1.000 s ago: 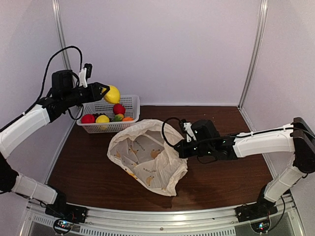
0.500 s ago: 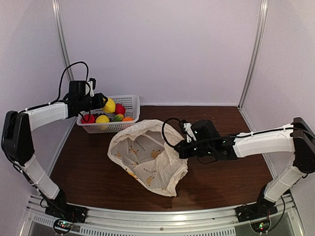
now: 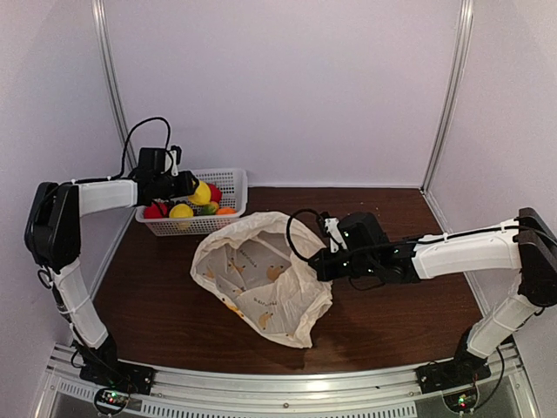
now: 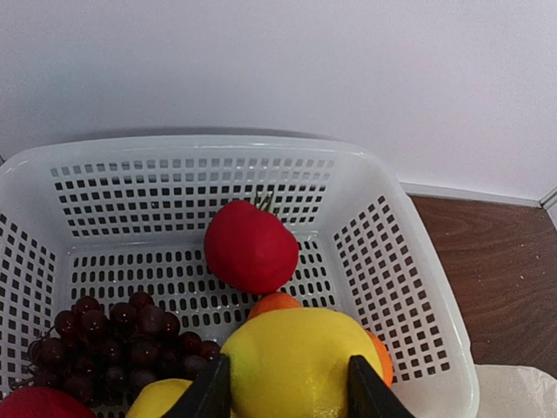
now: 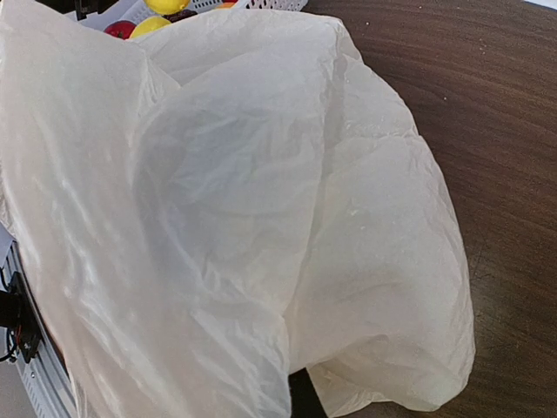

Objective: Untie the knot of the plastic bag and take out the fruit
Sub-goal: Place the fake fruit in the bin.

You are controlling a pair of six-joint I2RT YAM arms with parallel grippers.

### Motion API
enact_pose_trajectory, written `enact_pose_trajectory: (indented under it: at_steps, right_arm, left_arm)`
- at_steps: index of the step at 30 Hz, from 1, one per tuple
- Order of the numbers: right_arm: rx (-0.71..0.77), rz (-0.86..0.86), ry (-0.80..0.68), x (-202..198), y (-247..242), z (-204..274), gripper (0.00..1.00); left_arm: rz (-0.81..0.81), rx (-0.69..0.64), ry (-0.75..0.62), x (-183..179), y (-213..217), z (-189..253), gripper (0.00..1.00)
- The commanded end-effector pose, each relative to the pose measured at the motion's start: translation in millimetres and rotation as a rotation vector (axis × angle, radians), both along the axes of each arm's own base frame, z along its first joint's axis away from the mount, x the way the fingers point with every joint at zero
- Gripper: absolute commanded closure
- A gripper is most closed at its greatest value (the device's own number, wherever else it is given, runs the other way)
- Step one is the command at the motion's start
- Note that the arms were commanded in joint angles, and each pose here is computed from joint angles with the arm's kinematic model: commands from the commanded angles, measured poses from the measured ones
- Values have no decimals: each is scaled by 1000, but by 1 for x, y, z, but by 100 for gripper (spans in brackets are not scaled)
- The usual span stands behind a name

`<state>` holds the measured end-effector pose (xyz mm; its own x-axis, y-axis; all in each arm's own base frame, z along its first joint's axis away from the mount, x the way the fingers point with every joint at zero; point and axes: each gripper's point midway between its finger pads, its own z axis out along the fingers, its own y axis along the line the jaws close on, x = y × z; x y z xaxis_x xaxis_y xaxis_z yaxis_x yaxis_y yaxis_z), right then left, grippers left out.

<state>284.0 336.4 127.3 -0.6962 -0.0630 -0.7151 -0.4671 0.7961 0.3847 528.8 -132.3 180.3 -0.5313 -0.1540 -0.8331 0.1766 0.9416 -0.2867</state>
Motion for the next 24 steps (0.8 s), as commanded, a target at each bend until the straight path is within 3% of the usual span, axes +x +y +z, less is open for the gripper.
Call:
enact_pose_trajectory:
  at_steps: [1,6,12,24]
  right_arm:
    - [-4,-19,-22,3,-6,8,100]
    - [-3,-21,-22,3,-6,8,100]
    - [-5,-20,-17,2,-6,6,100]
    - [-4,-16,-22,3,-5,8,98]
  left_arm:
    - [-25,14,-26,11,-3,6,56]
    - [-36,21,-6,11,-5,1,50]
    - [-40,24,-1,12,-5,-1,29]
    - [-55,13,-30,-3,-5,31,26]
